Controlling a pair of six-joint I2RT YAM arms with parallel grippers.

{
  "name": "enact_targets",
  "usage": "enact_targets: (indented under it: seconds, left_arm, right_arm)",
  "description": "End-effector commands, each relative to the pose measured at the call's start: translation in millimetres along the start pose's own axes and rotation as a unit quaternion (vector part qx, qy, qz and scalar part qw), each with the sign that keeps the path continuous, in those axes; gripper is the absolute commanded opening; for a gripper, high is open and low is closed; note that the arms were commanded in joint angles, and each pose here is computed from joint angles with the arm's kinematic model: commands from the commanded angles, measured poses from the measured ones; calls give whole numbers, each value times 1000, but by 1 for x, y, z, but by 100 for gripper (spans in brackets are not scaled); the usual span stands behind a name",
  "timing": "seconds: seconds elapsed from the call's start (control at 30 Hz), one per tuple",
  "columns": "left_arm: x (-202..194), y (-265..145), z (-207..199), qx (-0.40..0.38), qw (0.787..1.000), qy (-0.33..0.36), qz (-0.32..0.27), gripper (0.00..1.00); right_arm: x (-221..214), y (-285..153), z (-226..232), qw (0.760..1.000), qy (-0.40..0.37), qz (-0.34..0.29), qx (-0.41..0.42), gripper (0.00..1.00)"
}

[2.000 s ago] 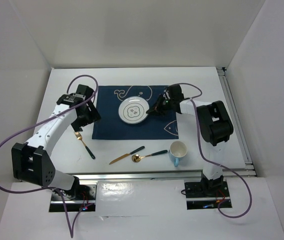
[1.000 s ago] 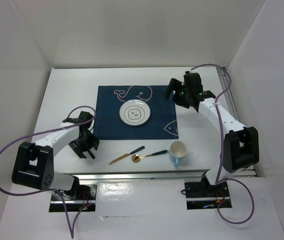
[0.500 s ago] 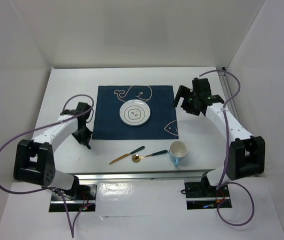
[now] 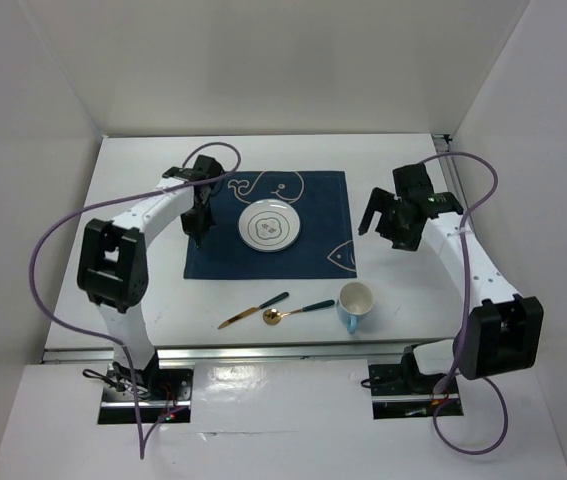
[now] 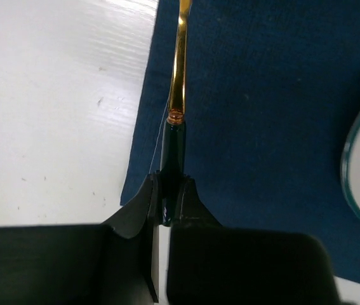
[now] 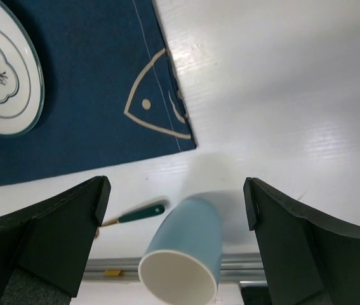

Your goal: Set the dinner table for one person

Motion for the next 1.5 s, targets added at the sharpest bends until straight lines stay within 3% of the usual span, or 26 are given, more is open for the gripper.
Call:
enact_targets:
  seconds: [0.0, 0.33, 0.43, 0.73, 0.87, 0.97, 1.1, 1.13, 1.17, 1.47]
  left_arm:
    - [-2, 10, -11, 8, 998, 61, 19, 0]
    - [-14, 37, -30, 5, 994, 95, 48, 0]
    - [-18, 41, -35, -1, 994, 98, 49, 0]
    - [-25, 47, -43, -12, 991, 122, 49, 0]
    - [-31, 52, -39, 1, 990, 127, 61, 12]
    - [-30, 50, -40, 2, 991, 116, 62, 33]
    - [-24, 39, -39, 6, 994, 97, 49, 73]
    - [-20, 38, -40, 7, 995, 90, 41, 75]
    - [-17, 33, -41, 2, 995, 88, 36, 87]
    - [26, -36, -46, -40, 998, 37, -37, 88]
  right_arm:
    - [-16, -22, 1, 1000, 19, 18, 13, 100]
    - [-71, -30, 10, 993, 76, 66, 62, 94]
    - [-79, -30, 12, 992, 76, 65, 78, 86]
    - [-99, -34, 1, 992, 88, 85, 34, 84]
    - [-115, -33, 1, 989, 94, 105, 41, 79]
    - [-127, -31, -1, 988, 100, 113, 43, 78]
    - [-130, -29, 4, 987, 100, 108, 62, 72]
    - [-130, -29, 3, 988, 96, 107, 63, 70]
    - [-131, -29, 5, 988, 86, 108, 65, 70]
    - [-140, -24, 10, 990, 66, 117, 47, 49]
Point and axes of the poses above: each gripper's point midway between its finger pads, its own y axis out along the fingers, its own z axis along the line the jaws close on, x = y × z, the point moved 2 cm from there along -y, back along the fingers, and after that the axes turned 15 degrees about -y, right-handed, at the moved point
